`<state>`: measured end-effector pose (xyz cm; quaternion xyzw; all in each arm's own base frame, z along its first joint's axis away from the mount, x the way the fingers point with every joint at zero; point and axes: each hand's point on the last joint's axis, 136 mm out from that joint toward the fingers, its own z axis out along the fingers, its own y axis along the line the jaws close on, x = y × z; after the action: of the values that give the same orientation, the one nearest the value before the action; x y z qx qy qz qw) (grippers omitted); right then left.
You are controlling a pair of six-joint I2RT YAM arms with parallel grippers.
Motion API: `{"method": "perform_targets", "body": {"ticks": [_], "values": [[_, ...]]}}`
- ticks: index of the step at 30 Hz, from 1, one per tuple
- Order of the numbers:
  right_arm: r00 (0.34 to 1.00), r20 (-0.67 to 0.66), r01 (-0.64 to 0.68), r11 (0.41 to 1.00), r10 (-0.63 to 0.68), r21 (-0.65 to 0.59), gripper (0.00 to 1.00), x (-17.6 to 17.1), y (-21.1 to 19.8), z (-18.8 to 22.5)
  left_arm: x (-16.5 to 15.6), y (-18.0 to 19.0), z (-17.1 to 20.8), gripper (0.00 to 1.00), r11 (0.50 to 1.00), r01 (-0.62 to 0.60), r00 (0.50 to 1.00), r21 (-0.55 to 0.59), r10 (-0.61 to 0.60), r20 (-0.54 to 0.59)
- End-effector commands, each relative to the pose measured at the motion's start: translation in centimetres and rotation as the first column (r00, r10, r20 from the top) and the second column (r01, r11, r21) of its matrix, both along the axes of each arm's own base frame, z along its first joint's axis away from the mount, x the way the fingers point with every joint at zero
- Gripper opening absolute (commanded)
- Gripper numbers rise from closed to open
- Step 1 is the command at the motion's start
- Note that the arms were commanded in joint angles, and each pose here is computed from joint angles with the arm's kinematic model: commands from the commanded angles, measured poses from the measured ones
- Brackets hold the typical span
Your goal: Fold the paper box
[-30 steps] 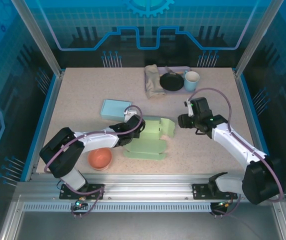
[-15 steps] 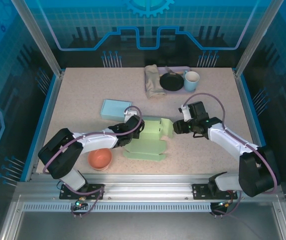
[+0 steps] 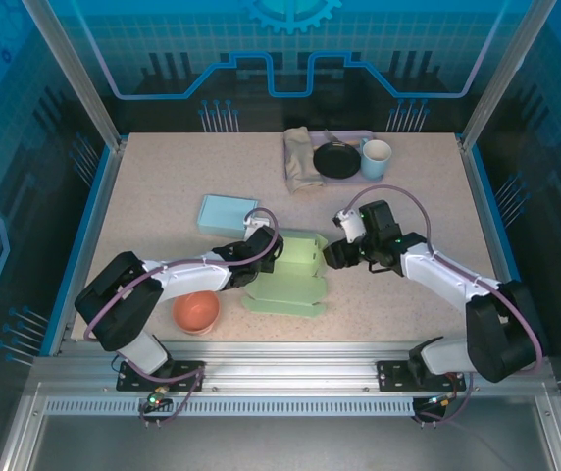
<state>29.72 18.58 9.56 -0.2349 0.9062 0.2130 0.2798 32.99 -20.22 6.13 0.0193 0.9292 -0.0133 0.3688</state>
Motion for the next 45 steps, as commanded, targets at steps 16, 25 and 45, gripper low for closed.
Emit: {"method": "perform_targets", "body": {"ticks": [16,25,45], "values": [[0.988,-0.015,-0.154,0.987,0.155,0.047,0.58,-1.2,6.2,-0.5,0.2,-0.9,1.6,0.08,0.999,0.027,0.999,-0.046,-0.025,0.032],[0.988,0.001,-0.152,0.988,0.152,0.026,0.57,-0.2,8.4,0.2,0.1,-1.1,1.5,0.08,0.998,0.027,1.0,-0.061,-0.026,0.018],[0.989,0.078,0.14,0.96,-0.124,-0.242,0.46,3.3,4.2,-2.1,-1.0,-1.1,2.2,0.08,0.992,0.009,1.0,-0.124,-0.011,-0.012]]}}
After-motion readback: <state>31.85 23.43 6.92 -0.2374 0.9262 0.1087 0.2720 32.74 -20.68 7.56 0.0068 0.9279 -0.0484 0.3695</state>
